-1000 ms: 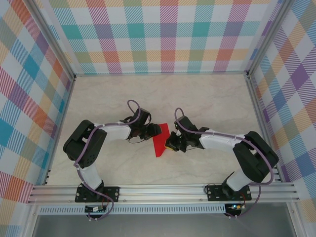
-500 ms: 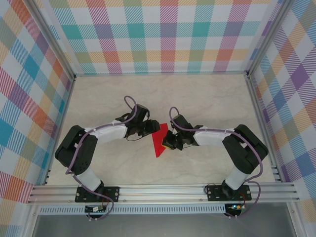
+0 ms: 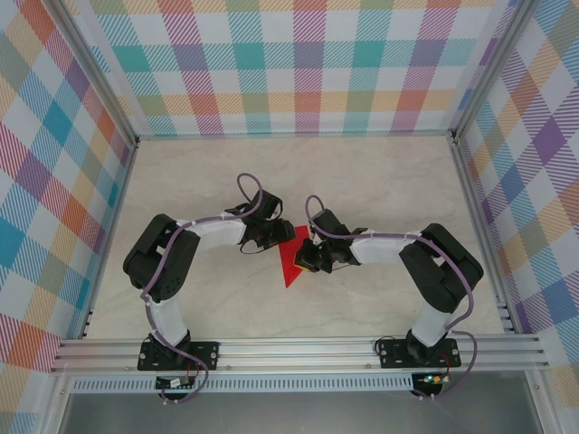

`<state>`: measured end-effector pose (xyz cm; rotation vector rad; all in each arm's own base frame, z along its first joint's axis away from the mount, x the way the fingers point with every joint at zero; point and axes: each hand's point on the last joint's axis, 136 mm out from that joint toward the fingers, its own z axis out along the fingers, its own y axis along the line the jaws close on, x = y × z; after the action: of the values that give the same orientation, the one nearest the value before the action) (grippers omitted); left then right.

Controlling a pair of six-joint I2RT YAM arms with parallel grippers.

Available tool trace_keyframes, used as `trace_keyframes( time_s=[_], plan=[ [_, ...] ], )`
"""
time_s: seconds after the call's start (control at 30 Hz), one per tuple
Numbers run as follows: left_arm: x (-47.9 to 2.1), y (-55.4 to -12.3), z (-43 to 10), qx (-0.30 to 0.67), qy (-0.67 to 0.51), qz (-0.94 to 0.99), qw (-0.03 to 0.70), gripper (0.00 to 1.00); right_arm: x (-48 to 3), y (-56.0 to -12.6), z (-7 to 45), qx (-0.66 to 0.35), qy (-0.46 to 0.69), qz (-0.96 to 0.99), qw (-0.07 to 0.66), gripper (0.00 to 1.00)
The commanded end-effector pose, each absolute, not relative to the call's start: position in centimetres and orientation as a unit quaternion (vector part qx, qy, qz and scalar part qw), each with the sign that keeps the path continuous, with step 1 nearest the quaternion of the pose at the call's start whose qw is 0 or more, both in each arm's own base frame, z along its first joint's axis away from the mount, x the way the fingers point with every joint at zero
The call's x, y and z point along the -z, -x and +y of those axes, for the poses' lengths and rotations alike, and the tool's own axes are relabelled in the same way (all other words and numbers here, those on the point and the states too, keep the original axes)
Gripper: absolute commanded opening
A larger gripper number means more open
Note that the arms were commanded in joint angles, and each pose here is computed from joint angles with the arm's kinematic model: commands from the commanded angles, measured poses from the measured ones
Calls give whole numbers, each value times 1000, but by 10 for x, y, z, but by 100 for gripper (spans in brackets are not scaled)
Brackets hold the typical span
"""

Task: Fold a paper plane with a square sheet of paper (pick it up from the middle)
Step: Fold the triangle a second time at the center of the table.

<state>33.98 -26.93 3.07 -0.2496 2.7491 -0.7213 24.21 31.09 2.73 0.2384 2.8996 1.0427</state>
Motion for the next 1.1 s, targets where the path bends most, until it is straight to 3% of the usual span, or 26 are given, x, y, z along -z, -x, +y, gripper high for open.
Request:
trace_keyframes(
  time_s=[0.0,1.07],
  plan=[
    [-19,-335,-267,233,80,961,128,45,-32,-248,320,-349,-59,935,37,8],
    [-12,-328,-269,239,74,962,111,46,-30,-250,334,-348,9,937,31,9]
  ],
)
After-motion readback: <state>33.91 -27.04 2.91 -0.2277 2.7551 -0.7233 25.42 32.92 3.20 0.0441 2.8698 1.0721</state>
